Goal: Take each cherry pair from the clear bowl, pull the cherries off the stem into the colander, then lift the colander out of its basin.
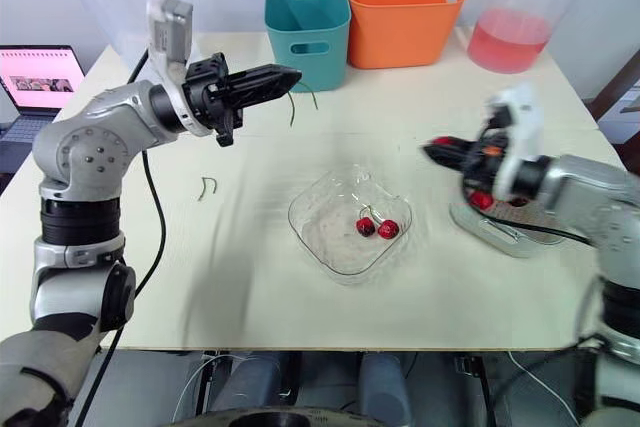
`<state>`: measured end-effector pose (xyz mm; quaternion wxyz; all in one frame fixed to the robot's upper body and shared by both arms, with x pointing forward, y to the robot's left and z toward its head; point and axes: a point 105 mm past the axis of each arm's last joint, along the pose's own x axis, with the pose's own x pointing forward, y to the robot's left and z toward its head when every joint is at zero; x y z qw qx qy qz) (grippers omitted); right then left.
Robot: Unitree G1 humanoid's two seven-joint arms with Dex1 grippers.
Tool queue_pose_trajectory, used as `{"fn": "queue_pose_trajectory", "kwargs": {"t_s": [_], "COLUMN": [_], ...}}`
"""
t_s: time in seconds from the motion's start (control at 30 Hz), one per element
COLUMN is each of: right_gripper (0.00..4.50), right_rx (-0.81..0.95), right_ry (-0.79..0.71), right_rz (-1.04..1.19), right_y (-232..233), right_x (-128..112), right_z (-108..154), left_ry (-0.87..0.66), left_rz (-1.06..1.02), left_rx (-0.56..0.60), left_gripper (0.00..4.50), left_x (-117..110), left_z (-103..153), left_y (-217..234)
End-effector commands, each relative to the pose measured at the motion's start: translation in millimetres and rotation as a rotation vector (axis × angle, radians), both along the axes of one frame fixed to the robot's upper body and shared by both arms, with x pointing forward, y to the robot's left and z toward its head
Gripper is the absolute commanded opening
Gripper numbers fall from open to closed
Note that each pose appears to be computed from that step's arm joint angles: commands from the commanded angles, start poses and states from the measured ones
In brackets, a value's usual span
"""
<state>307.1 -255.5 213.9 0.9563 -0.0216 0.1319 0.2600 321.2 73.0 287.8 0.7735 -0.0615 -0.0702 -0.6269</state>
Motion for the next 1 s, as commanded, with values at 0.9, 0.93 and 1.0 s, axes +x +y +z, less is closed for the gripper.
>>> {"fn": "queue_pose_trajectory", "kwargs": {"t_s": [0.9,0.93,1.0], "right_gripper": [3.81,3.81,3.81], "right_rx": [0.052,0.069,0.083], "right_ry": [-0.173,-0.166,-0.146], "right_rz": [0.418,0.501,0.637], "right_y": [101.4,124.2,165.7], "right_x": [-12.1,-19.1,-31.1], "right_z": [50.7,50.0,43.8], "left_ry": [0.107,0.146,0.238], "left_rz": [0.297,0.338,0.406], "left_rx": [-0.014,-0.01,0.014], "left_gripper": [0.0,0.0,0.0], "left_x": [18.4,19.3,17.9], "left_z": [-18.8,-27.8,-51.3], "left_y": [66.1,76.5,95.9]}}
